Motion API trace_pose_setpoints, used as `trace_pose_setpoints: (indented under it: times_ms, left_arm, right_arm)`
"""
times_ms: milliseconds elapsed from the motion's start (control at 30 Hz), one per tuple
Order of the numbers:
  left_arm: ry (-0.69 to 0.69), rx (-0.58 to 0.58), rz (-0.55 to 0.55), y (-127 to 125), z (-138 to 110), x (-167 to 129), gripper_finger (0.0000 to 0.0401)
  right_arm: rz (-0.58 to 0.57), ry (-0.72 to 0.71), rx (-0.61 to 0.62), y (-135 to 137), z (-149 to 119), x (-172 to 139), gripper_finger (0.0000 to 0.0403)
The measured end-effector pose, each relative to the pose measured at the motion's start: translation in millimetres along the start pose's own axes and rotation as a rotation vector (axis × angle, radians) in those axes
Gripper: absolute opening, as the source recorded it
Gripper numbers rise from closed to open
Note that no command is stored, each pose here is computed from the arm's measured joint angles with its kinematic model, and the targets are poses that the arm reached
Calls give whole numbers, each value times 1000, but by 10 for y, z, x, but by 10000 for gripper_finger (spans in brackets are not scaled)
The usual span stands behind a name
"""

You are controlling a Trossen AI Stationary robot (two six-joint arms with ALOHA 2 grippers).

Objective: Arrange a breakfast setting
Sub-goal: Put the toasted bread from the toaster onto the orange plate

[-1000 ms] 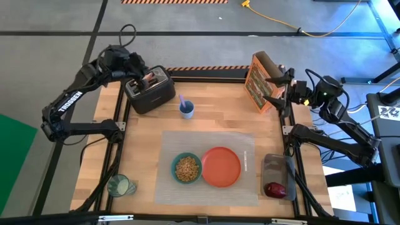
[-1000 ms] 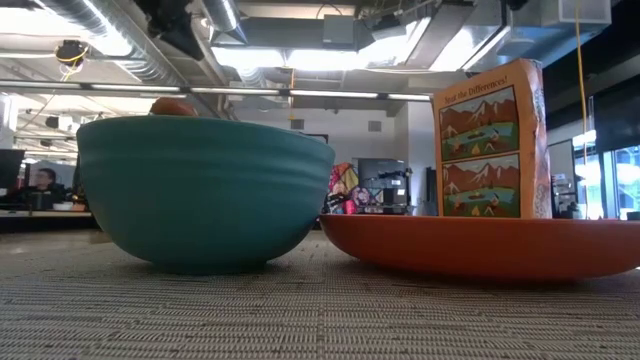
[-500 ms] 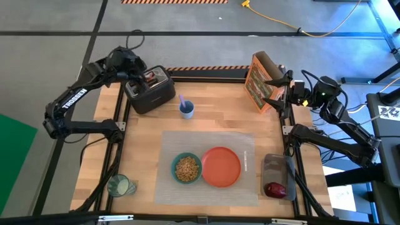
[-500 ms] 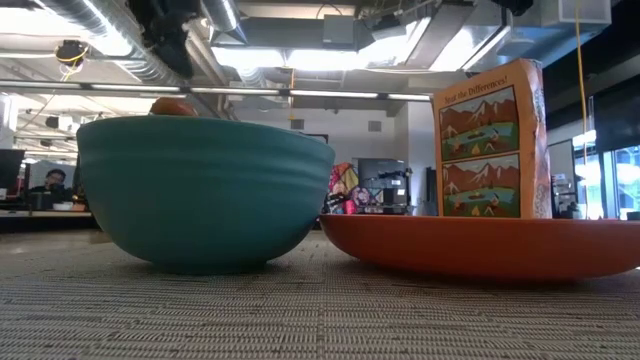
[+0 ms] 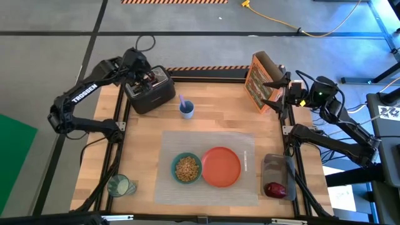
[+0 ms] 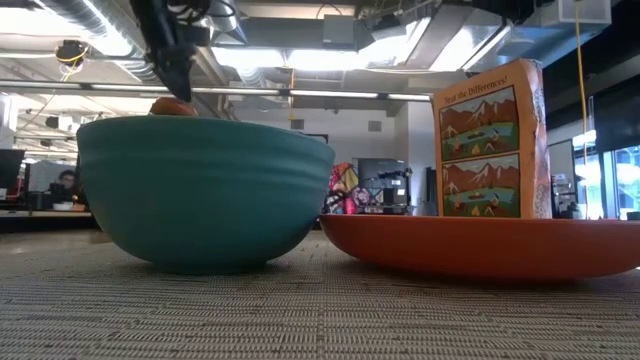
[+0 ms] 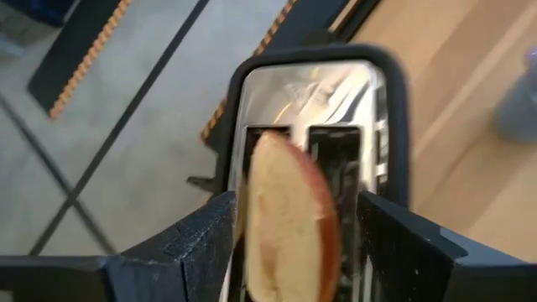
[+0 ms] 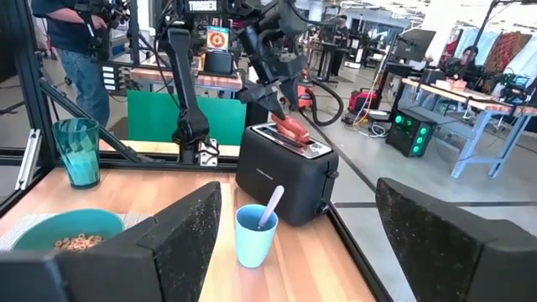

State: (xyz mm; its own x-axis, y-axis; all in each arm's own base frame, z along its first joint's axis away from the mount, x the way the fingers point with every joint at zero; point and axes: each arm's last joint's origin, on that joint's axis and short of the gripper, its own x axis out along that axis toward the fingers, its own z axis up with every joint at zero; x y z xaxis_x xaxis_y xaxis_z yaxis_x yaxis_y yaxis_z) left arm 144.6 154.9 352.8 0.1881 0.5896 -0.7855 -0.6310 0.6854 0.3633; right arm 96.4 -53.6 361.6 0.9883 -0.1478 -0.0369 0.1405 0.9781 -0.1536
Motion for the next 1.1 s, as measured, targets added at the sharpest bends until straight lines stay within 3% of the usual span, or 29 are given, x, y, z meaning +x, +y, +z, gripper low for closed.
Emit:
trace_pose_setpoints:
  times_ms: [300, 533, 667, 800, 1033, 1100]
  left_arm:
    - [80, 1, 22, -6, -123, 177, 234]
    - [81, 30, 19, -25, -137, 215, 151]
    - [38, 24, 29, -29, -91, 213, 89]
    - [-14, 19, 40, -12, -67, 171, 53]
    - [-209, 28, 57, 19, 12, -229, 50]
    - [-307, 50, 13, -7, 36, -384, 51]
  right_arm:
    - [0, 3, -27, -3, -3, 7, 305]
    - [-51, 11, -45, -20, -4, 10, 305]
    - [-51, 16, -43, -20, -9, 11, 305]
    - [-51, 17, -42, -20, -9, 10, 305]
    - [-56, -9, -58, -24, 16, 10, 305]
    - [-56, -11, -70, -25, 19, 10, 305]
